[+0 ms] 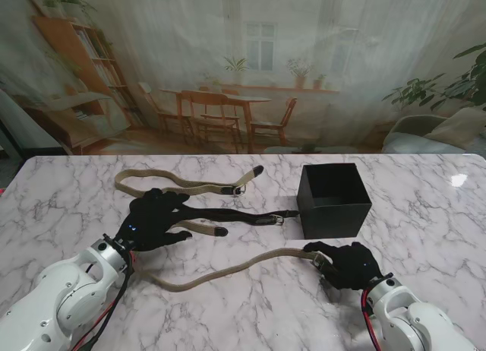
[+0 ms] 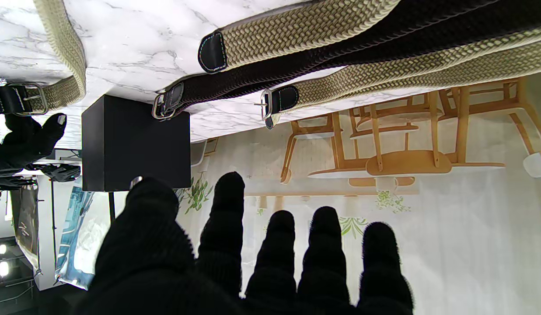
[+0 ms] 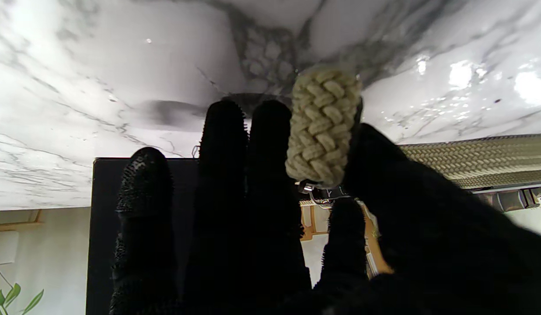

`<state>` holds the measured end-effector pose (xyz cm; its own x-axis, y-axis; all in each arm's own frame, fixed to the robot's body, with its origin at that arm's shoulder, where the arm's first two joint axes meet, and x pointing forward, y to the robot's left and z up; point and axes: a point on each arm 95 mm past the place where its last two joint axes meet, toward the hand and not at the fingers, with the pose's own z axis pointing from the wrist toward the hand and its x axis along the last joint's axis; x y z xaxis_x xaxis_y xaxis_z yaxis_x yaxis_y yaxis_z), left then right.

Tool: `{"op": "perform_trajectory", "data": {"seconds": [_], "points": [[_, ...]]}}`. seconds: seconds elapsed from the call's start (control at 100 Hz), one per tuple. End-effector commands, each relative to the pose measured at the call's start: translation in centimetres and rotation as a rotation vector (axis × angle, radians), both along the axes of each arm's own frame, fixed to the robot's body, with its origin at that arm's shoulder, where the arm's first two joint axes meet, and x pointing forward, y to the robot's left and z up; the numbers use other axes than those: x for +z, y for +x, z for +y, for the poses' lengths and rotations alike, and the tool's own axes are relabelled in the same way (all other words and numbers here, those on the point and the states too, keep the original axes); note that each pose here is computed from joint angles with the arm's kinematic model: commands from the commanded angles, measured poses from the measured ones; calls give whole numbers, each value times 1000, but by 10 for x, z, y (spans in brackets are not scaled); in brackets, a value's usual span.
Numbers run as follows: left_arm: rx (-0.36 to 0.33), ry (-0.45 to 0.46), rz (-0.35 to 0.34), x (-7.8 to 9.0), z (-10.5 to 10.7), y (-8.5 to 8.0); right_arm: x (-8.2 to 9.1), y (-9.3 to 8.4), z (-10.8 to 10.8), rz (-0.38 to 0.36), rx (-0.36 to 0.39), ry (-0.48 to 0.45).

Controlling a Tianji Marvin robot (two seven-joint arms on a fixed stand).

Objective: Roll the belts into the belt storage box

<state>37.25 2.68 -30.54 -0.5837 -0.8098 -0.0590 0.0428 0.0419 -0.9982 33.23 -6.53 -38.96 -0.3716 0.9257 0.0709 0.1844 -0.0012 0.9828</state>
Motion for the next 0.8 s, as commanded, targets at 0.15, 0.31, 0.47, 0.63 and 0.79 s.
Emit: {"op": "perform_trajectory", "data": {"seconds": [0.15,0.31,0.47,0.63,0.79], "points": [[-4,6,13,-3,-1,0,-8,-4,2,45,3,19],[-4,7,14,-3,-1,0,-7,-2,4,17,22,7],[-4,7,16,-3,-1,0,1,-4,2,6,28,-10],[-4,6,16,-3,-1,0,13,-9,-2,120,64,-54],[-5,6,14,-3,-1,0,25,-14,-3,206,114,-120]]}}
